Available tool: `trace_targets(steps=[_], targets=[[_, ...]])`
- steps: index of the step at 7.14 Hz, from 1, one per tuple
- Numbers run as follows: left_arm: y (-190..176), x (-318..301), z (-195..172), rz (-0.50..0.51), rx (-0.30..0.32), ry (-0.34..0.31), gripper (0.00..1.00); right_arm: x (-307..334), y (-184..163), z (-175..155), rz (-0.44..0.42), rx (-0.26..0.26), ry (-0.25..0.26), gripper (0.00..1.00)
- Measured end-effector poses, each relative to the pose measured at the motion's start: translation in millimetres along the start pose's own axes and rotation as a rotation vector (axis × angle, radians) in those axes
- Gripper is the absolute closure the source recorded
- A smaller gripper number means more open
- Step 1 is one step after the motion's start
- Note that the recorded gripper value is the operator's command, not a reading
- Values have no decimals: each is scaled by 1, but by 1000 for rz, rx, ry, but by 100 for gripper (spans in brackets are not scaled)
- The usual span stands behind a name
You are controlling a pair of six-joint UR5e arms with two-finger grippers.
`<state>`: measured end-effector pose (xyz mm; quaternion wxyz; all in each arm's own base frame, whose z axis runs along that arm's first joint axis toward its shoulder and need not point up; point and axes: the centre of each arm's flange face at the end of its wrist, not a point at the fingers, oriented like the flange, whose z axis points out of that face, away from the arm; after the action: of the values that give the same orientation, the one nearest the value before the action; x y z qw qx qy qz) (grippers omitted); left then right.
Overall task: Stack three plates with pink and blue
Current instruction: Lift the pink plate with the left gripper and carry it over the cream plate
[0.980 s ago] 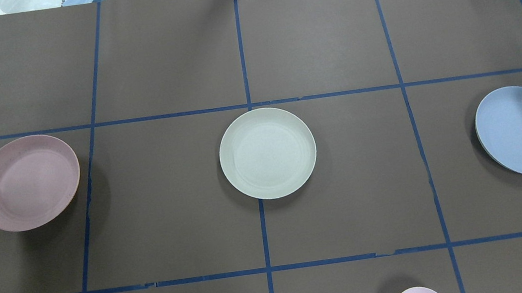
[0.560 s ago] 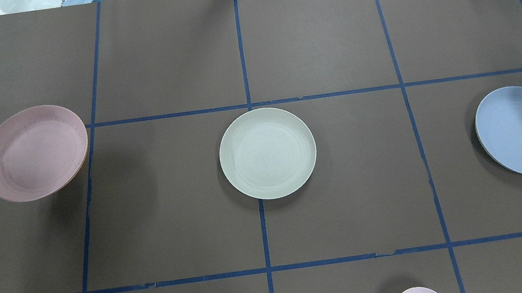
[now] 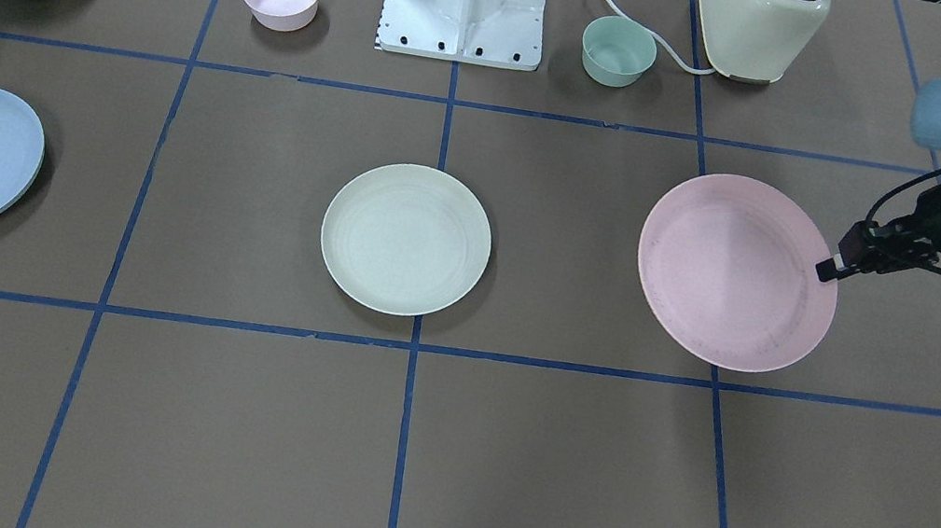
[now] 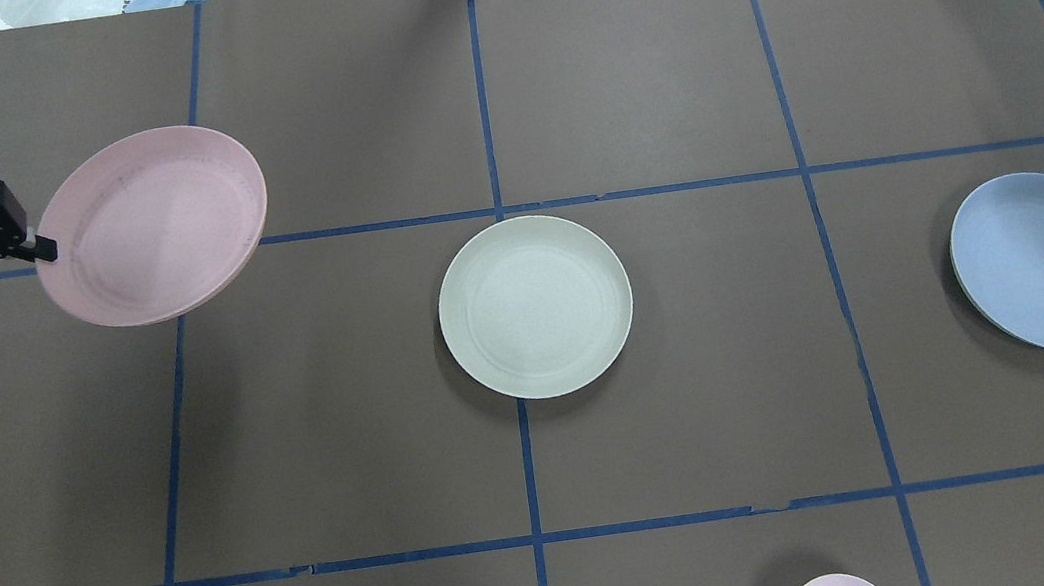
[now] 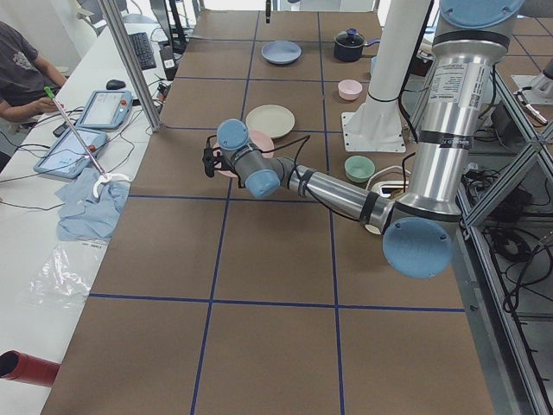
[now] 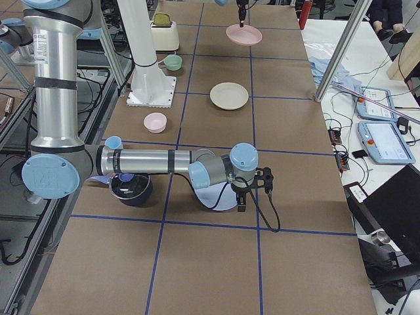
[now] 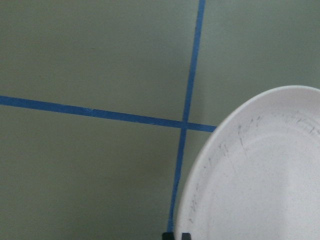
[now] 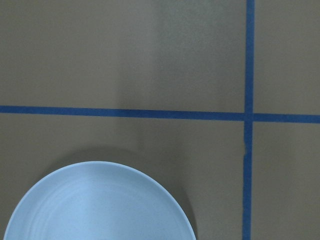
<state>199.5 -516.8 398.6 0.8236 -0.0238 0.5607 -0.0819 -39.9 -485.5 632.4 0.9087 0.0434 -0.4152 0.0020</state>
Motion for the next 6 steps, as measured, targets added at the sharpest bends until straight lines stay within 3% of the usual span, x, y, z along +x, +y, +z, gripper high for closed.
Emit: trace_targets(steps=[2,5,6], targets=[[22,65,31,-57,-30,18,100,-4,23,42,-18,10,-8,0],[74,137,108,-109,-46,5,100,22,45,88,-57,13,-13,3],[83,147,119,-115,-50,6,100,30,49,95,-59,14,-13,52]])
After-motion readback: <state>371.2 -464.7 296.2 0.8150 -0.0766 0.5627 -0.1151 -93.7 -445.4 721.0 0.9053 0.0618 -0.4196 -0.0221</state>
